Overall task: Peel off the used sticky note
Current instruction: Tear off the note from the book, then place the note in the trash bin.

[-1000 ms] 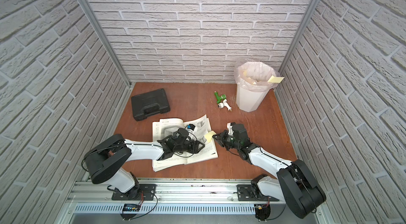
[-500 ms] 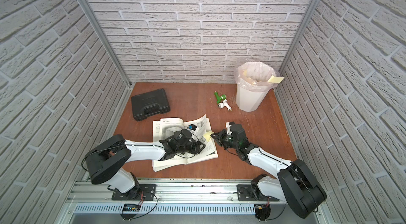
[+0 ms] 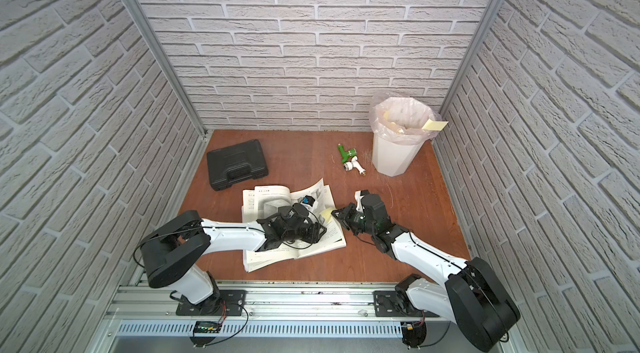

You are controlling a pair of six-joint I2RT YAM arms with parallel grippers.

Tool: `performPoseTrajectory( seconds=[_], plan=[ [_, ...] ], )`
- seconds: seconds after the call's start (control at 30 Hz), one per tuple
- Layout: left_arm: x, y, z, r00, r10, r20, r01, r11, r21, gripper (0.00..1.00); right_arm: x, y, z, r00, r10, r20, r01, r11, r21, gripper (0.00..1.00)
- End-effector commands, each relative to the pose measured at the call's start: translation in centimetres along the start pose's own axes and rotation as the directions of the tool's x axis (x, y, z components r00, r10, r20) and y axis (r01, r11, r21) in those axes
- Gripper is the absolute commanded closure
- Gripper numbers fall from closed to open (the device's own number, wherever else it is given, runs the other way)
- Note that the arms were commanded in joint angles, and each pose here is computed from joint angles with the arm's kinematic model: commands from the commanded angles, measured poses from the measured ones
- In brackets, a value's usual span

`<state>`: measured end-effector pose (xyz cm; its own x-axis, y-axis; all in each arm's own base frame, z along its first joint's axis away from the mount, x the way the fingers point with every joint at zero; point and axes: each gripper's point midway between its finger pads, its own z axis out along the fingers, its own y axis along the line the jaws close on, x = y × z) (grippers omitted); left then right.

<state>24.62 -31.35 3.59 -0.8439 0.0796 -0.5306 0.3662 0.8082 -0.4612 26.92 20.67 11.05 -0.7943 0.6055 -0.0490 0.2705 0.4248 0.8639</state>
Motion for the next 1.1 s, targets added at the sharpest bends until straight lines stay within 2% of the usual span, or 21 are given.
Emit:
performPoseTrajectory(
  seconds=[0.0, 0.4, 0.6, 0.87, 1.07],
  plan=[
    [6.4, 3.6, 0.7, 0.975, -0.023, -0.222, -0.004, 0.993, -0.120, 0.40, -0.6, 2.9, 0.0, 0.999, -0.027, 0.027, 0.029, 0.996, -0.079, 0.97],
    [6.5, 3.4, 1.0, 0.972, -0.019, -0.233, -0.007, 0.994, -0.111, 0.40, -0.9, 4.9, -0.3, 0.998, -0.056, 0.035, 0.060, 0.993, -0.098, 0.97],
    [6.3, 3.0, 0.8, 0.974, -0.011, -0.226, -0.009, 0.996, -0.089, 0.40, -2.0, 6.9, -1.8, 0.986, -0.143, 0.091, 0.150, 0.985, -0.082, 0.97],
    [5.2, 1.0, 0.0, 0.987, 0.014, -0.162, -0.011, 1.000, 0.021, 0.39, -5.9, 13.0, -6.0, 0.940, -0.291, 0.178, 0.307, 0.949, -0.070, 0.97],
    [3.9, -1.1, -0.7, 0.994, 0.032, -0.105, -0.019, 0.992, 0.122, 0.38, -11.5, 18.9, -10.2, 0.905, -0.329, 0.268, 0.366, 0.926, -0.098, 0.97]
  ],
)
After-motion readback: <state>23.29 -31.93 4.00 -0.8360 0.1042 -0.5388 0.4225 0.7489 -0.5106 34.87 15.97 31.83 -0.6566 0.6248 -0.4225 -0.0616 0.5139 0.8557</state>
